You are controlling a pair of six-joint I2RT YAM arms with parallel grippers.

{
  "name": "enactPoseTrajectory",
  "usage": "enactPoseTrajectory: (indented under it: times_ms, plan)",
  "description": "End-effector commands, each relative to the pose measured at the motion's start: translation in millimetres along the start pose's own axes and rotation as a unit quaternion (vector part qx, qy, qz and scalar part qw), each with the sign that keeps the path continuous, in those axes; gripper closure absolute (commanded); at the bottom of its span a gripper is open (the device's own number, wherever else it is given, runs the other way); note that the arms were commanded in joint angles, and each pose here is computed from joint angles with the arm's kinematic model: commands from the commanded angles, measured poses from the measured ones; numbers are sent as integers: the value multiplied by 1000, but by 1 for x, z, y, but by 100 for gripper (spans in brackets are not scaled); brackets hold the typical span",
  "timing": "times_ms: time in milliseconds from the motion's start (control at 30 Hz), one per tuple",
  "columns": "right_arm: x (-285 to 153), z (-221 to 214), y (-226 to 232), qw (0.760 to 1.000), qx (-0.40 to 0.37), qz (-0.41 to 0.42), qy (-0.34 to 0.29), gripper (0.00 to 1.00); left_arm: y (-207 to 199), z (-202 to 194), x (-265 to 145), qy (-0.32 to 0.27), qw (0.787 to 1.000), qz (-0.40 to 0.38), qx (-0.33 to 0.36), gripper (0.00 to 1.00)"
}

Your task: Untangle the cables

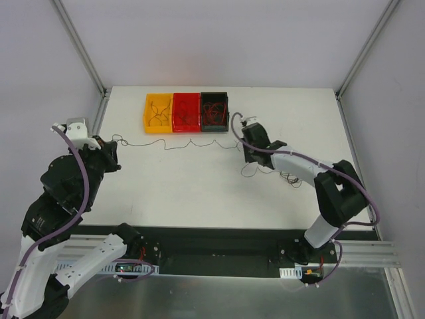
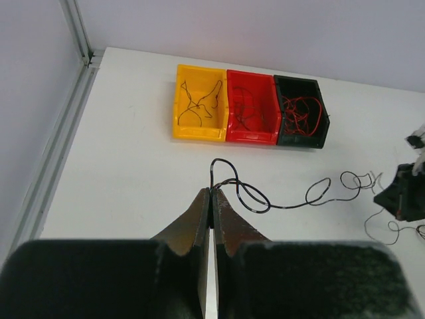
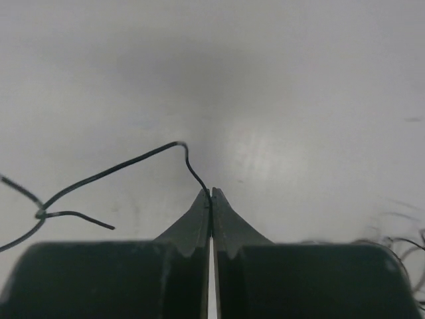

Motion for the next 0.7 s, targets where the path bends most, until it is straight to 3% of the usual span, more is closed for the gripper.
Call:
enactPoseTrajectory:
  times_ms: [0,167,300,433,667]
  plan:
    - [-24,-7,-53,991,101,-66,50,99,-7,-13,16,30,999,22,-25,100]
    - [-28,-26,-83,985,135,-99,38,99,-31,-29,45,93,996,5,-4,100]
    - [-22,-35,-107,971,202,-117,44,99,-22,-38,54,124,990,67,8,100]
    - [-20,-45,-133,955,263,-132,30,99,0,-33,43,118,984,135,2,100]
    - [-32,-47,-168,932,326,-159,-19,99,15,-41,29,116,980,161,10,100]
Point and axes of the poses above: each gripper's point midway between its finger pads, its own x axis out along the fingers, its own y axis along the line the jaws close on, z = x × y, the point moved 5 cm from there along -x, back along the fingers, and after that the axes turned 12 degrees about x, right-handed, at the moved point
